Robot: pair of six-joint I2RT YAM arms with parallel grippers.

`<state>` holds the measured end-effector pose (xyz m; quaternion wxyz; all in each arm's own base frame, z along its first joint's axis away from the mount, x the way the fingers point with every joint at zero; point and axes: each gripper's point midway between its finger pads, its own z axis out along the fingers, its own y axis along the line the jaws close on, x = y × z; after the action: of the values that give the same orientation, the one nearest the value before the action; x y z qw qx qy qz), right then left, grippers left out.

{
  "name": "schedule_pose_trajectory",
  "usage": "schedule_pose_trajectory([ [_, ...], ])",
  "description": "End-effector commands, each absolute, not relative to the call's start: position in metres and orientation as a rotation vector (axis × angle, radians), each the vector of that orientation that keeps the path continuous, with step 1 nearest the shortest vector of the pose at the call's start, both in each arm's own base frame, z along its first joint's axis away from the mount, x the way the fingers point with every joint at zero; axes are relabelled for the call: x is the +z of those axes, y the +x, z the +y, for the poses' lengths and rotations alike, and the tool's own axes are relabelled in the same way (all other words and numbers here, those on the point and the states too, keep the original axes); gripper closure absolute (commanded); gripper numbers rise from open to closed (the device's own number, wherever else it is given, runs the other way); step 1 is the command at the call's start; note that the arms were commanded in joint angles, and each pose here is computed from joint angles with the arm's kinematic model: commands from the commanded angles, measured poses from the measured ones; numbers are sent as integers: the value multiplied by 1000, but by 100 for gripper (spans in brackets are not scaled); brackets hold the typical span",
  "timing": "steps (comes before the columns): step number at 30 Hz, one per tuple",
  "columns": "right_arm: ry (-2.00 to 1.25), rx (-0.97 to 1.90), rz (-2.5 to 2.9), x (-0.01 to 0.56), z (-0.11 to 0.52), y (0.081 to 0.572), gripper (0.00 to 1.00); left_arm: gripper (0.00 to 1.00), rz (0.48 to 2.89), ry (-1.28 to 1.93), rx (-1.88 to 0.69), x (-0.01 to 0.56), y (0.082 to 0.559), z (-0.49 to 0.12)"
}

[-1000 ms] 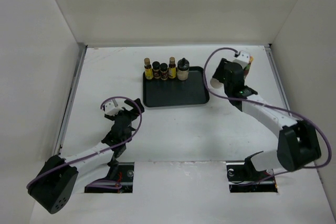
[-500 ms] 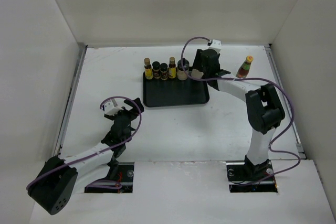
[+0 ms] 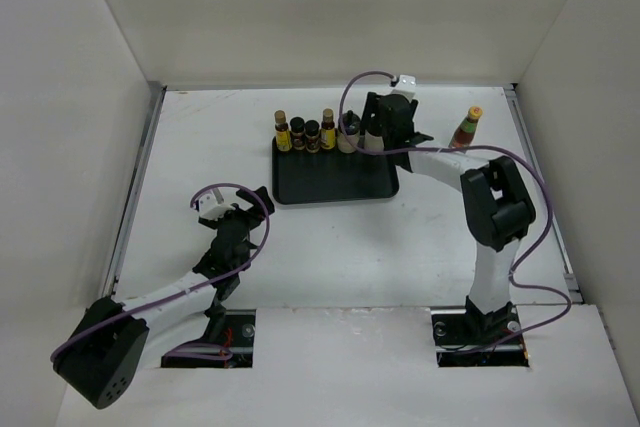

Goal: Organize the condiment bottles

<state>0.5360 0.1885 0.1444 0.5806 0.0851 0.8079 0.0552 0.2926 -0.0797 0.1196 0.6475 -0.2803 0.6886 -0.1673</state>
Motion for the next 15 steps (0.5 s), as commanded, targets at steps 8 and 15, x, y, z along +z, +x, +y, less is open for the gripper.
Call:
schedule_pose_trajectory([
  [8, 339, 157, 1597, 295, 122, 480, 11, 0, 1512, -654, -430, 135, 295, -81],
  [15, 504, -177, 1636, 286, -13, 457, 8, 0, 1528, -643, -430, 132, 297, -84],
])
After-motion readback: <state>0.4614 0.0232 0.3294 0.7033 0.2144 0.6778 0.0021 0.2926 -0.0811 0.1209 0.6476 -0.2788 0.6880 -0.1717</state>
